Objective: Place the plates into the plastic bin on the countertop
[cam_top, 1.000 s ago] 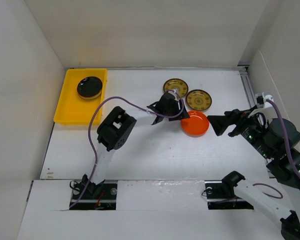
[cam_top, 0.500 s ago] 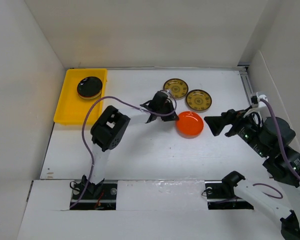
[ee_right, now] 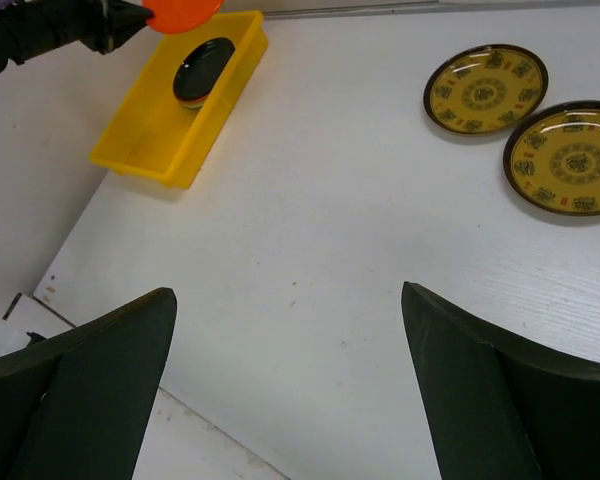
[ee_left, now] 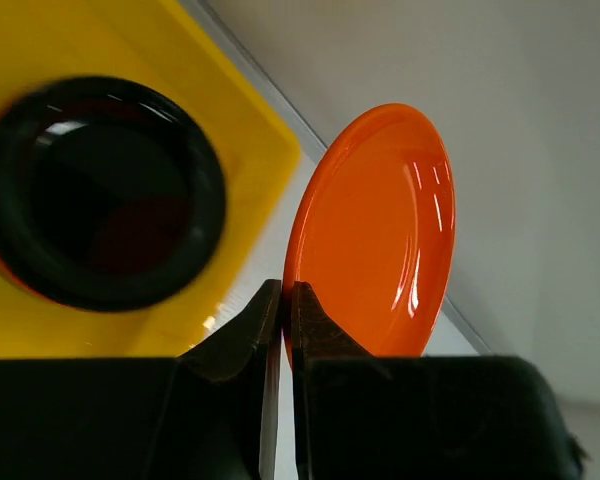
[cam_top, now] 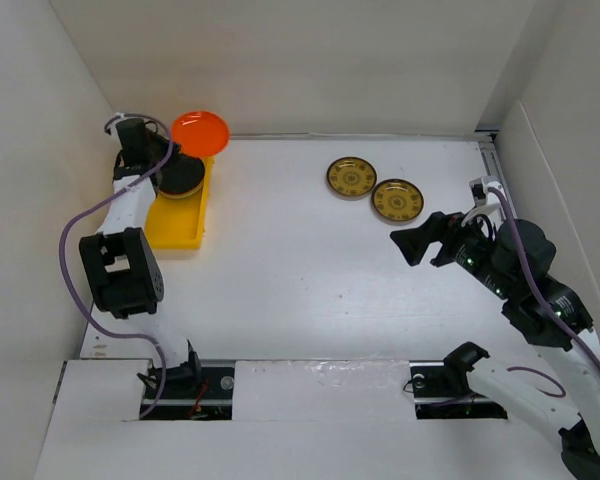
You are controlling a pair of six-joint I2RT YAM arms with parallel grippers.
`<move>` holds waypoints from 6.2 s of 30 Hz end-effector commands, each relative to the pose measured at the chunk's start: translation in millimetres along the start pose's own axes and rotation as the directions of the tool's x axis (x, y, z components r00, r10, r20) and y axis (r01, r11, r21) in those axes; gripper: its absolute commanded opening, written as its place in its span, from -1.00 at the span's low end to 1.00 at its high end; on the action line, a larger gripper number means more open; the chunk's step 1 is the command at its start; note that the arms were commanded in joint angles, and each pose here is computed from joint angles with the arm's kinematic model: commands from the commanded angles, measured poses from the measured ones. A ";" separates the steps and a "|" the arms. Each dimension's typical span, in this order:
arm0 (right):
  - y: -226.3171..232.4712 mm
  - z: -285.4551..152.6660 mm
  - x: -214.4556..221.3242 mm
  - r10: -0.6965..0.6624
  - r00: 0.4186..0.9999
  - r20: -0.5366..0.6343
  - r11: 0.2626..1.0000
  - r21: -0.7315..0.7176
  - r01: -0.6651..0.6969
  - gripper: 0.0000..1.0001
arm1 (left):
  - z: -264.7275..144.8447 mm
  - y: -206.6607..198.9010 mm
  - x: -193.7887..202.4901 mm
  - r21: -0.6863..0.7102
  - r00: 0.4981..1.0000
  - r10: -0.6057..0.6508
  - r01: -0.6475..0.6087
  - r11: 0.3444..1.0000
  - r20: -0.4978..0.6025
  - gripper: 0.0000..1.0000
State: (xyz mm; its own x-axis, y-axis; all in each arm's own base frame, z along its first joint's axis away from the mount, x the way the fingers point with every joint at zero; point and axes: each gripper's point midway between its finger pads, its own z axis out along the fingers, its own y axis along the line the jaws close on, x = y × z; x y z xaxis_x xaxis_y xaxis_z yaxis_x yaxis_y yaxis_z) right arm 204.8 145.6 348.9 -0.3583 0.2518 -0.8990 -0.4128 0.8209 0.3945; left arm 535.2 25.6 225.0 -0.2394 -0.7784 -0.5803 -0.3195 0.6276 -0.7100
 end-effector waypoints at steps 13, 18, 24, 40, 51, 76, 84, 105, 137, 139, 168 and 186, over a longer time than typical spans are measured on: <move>9.4 3.7 -12.9 -0.002 0.999 0.044 0.999 -0.044 0.004 1.00 | 45.8 116.1 -71.5 -0.264 0.985 -0.126 0.154 0.952 0.121 -1.00; -4.8 20.2 -7.2 0.042 0.999 0.034 0.998 0.036 -0.043 1.00 | 32.6 86.6 -78.6 -0.161 0.986 -0.122 0.140 0.977 0.117 0.39; -78.4 76.8 20.4 0.216 0.975 0.050 0.931 0.291 -0.221 1.00 | -8.5 30.0 -77.5 -0.092 0.993 -0.066 0.075 0.993 0.101 0.99; -315.1 170.0 105.4 0.541 0.841 0.013 0.691 0.562 -0.454 0.84 | -144.4 -146.6 204.8 0.393 0.914 0.357 -0.261 0.882 -0.194 0.99; -366.2 206.2 148.0 0.679 0.729 -0.091 0.662 0.505 -0.554 0.26 | -161.5 -137.5 259.5 0.475 0.855 0.435 -0.270 0.838 -0.282 0.99; -359.2 201.0 166.9 0.708 0.674 -0.210 0.639 0.596 -0.486 -1.00 | -152.2 -114.5 273.3 0.426 0.824 0.463 -0.309 0.850 -0.326 0.99; -305.4 165.4 103.4 0.625 0.778 -0.060 0.675 0.542 -0.500 -1.00 | -142.0 -137.4 312.1 0.559 0.768 0.506 -0.237 0.794 -0.392 0.99; -117.4 174.0 66.2 0.376 0.884 -0.277 0.926 0.080 -0.369 -1.00 | -116.5 -162.6 347.1 0.625 0.731 0.513 -0.153 0.765 -0.449 0.45; -145.1 174.0 107.5 0.372 0.870 -0.323 0.928 0.128 -0.350 0.49 | -6.2 89.2 -71.8 -0.167 0.982 -0.152 0.169 0.971 0.111 -1.00; -140.2 176.7 103.4 0.359 0.877 -0.319 0.933 0.110 -0.342 0.49 | 1.6 89.2 -84.7 -0.174 0.986 -0.123 0.142 0.975 0.113 -1.00; -249.9 318.1 134.6 0.548 0.768 -0.330 0.832 0.312 -0.459 0.55 | -114.6 -37.3 -58.0 0.031 0.993 0.106 -0.108 0.994 0.058 0.99; -268.7 363.5 163.4 0.631 0.680 -0.374 0.773 0.375 -0.511 -1.00 | -166.8 -63.1 73.1 0.317 0.960 0.247 -0.194 0.928 -0.136 0.99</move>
State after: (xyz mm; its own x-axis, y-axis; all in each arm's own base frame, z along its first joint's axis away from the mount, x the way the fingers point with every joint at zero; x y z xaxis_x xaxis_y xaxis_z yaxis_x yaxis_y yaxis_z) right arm 573.1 150.8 32.0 -0.8070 0.5116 -0.2950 0.1591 0.6694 0.7257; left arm 381.1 -34.8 291.9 -0.3890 -0.6415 -0.6612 -0.0823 0.7390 -0.6686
